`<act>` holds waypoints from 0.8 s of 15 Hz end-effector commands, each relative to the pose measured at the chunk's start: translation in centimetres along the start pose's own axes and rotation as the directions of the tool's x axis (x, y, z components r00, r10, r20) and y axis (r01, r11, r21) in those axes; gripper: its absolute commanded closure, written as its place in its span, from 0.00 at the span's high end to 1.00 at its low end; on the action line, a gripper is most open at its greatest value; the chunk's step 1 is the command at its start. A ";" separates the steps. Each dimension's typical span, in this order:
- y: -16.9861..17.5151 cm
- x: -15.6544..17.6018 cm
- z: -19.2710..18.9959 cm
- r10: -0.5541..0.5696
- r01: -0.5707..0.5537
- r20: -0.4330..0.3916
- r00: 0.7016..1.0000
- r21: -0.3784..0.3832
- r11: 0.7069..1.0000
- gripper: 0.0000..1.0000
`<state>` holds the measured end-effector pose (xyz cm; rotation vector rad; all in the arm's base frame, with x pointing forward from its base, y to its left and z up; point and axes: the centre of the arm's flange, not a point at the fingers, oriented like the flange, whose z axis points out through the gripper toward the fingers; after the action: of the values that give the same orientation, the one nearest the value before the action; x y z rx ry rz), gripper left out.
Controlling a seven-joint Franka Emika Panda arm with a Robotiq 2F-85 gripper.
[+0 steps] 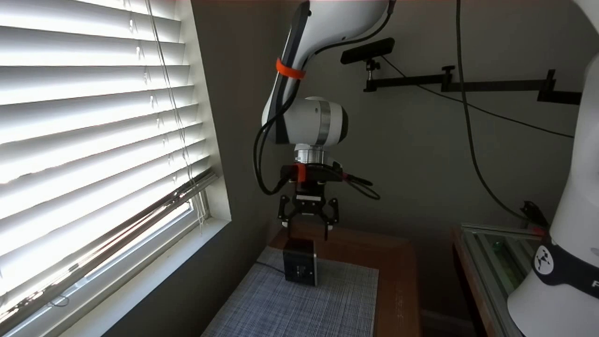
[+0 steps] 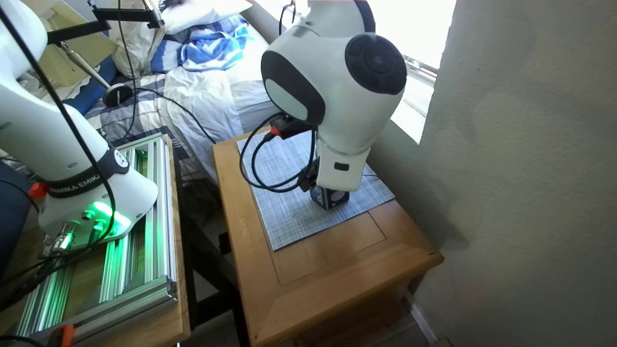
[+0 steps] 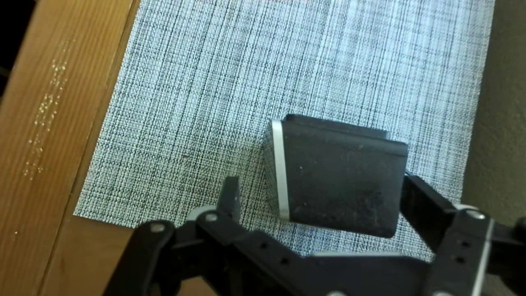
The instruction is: Lift the alarm clock and put it up straight
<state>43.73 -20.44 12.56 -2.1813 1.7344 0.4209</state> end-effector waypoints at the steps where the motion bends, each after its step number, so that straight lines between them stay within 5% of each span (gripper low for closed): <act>1: -0.4 2.2 0.2 -0.004 0.001 0.073 0.997 0.043 0.999 1.00; 12: -0.1 5.0 1.7 0.041 -0.059 0.236 0.971 0.072 0.996 1.00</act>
<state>44.08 -23.17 10.05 -1.9933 1.6830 0.5668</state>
